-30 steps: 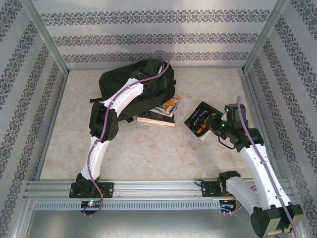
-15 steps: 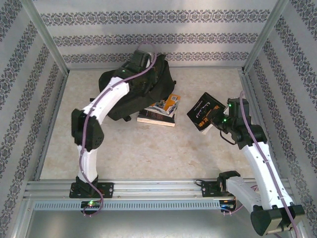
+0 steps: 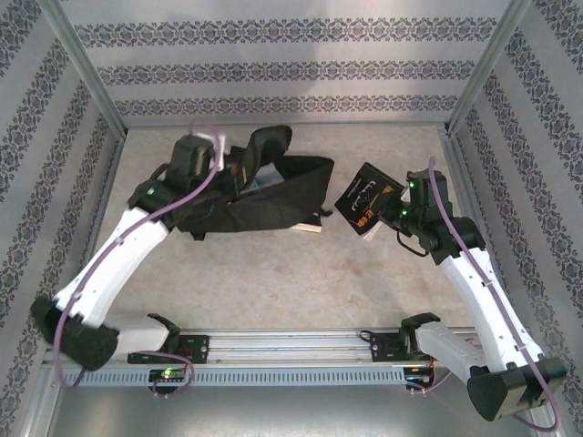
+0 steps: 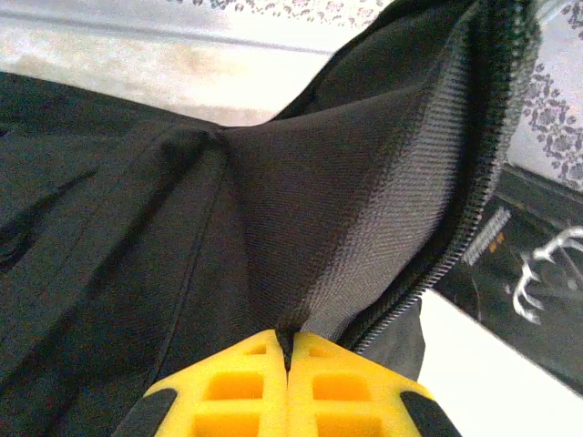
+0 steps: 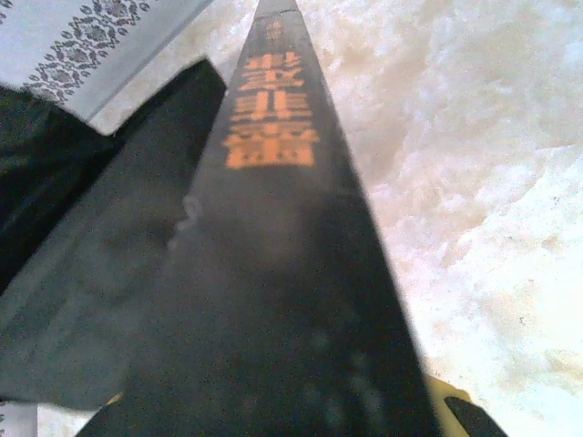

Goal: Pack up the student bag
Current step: Place the student bag at the center of the table.

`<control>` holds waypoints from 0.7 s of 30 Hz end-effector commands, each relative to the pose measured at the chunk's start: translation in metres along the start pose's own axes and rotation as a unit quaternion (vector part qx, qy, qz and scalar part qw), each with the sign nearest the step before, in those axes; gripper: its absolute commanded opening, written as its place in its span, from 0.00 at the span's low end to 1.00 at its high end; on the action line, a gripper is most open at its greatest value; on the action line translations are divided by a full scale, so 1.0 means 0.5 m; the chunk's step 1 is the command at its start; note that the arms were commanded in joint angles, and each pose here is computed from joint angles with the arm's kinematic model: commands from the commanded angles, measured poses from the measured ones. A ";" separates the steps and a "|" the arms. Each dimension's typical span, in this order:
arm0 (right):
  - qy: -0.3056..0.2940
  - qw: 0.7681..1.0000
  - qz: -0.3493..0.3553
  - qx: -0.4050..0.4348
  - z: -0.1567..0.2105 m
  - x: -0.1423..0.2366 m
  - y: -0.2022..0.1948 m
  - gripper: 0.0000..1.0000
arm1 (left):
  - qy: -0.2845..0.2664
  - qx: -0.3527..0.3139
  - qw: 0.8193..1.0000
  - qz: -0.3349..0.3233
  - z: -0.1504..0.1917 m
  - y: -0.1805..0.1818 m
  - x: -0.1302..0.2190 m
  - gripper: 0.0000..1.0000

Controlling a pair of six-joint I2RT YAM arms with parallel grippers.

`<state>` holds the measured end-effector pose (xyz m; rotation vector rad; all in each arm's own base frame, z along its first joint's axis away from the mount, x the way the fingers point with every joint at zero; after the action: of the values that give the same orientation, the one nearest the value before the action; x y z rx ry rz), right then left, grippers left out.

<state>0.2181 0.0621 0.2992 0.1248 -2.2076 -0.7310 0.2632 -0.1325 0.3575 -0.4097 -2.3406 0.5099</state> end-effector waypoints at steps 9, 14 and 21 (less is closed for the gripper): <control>-0.020 0.995 -0.049 0.086 -0.019 0.008 0.058 0.00 | 0.108 0.039 0.993 0.001 0.157 0.059 0.079 0.51; -0.009 0.992 -0.067 0.102 -0.018 0.009 0.073 0.00 | 0.117 -0.003 0.993 -0.033 0.115 0.025 0.063 0.62; -0.003 0.994 -0.061 0.095 -0.004 0.015 0.059 0.00 | 0.171 -0.112 0.977 -0.062 0.126 -0.099 -0.027 0.73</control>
<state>0.2216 0.0832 0.3002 0.2806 -2.2002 -0.5688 0.2257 -0.1775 0.3379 -0.4343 -2.1066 0.2817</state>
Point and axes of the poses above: each hand's point on the last joint's axis, 136 mm out from that joint toward the fingers, its own x axis back along the fingers, its own y axis along the line the jaws close on, z = x × y, the point moved 9 cm from there along x, back along the fingers, and after that the axes turned 6 degrees about x, right-handed, at the moved point
